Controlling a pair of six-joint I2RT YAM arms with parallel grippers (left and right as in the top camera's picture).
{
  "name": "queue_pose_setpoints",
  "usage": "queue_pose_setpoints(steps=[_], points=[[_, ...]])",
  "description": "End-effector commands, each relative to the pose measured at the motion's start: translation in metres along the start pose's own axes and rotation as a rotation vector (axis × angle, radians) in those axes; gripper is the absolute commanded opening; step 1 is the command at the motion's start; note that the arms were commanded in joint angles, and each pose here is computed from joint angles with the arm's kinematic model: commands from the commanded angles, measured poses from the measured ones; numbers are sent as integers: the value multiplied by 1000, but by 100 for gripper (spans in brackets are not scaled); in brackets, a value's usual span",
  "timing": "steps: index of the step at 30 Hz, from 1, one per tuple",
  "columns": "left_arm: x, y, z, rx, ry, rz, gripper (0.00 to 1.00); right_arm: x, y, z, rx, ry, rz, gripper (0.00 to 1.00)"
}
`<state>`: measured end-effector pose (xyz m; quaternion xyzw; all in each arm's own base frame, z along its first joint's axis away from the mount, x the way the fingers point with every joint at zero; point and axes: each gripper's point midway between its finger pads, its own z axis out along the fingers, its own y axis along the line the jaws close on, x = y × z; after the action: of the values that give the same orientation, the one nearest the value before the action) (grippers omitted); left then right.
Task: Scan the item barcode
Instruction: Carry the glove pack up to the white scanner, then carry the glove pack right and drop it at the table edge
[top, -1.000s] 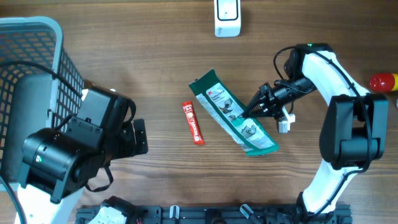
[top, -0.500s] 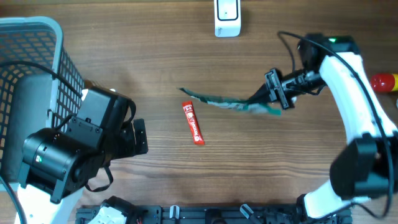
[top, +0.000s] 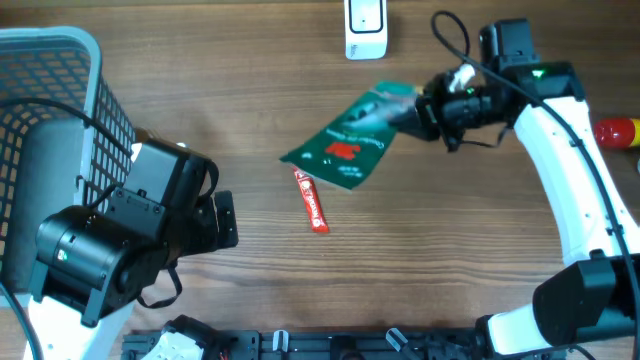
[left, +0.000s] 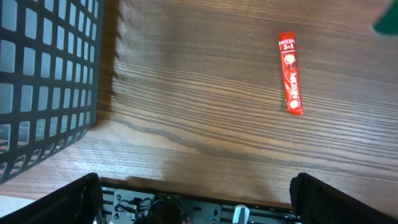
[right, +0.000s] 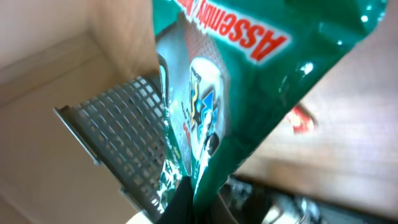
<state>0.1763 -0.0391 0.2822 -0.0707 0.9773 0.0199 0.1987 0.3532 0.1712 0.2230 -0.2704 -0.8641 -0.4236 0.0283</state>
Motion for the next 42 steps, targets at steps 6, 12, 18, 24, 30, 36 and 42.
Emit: queue_pose_setpoints(steps=[6,12,18,24,30,36,42], points=[[-2,2,-2,-7,-14,-15,100,-53,44,15,-47,-272,-258,5],[-2,2,-2,-7,-14,-15,100,-87,70,63,-227,-190,-331,5],[-2,2,-2,-7,-14,-15,100,-143,64,103,-279,-271,-282,5],[-2,2,-2,-7,-14,-15,100,-167,54,108,-244,-368,-264,5],[-2,2,-2,-7,-14,-15,100,-179,33,89,-123,-436,-256,5],[-2,2,-2,-7,-14,-15,100,-203,7,-22,4,-648,-242,5],[-2,2,-2,-7,-14,-15,100,-251,-94,-145,250,-955,41,4]])
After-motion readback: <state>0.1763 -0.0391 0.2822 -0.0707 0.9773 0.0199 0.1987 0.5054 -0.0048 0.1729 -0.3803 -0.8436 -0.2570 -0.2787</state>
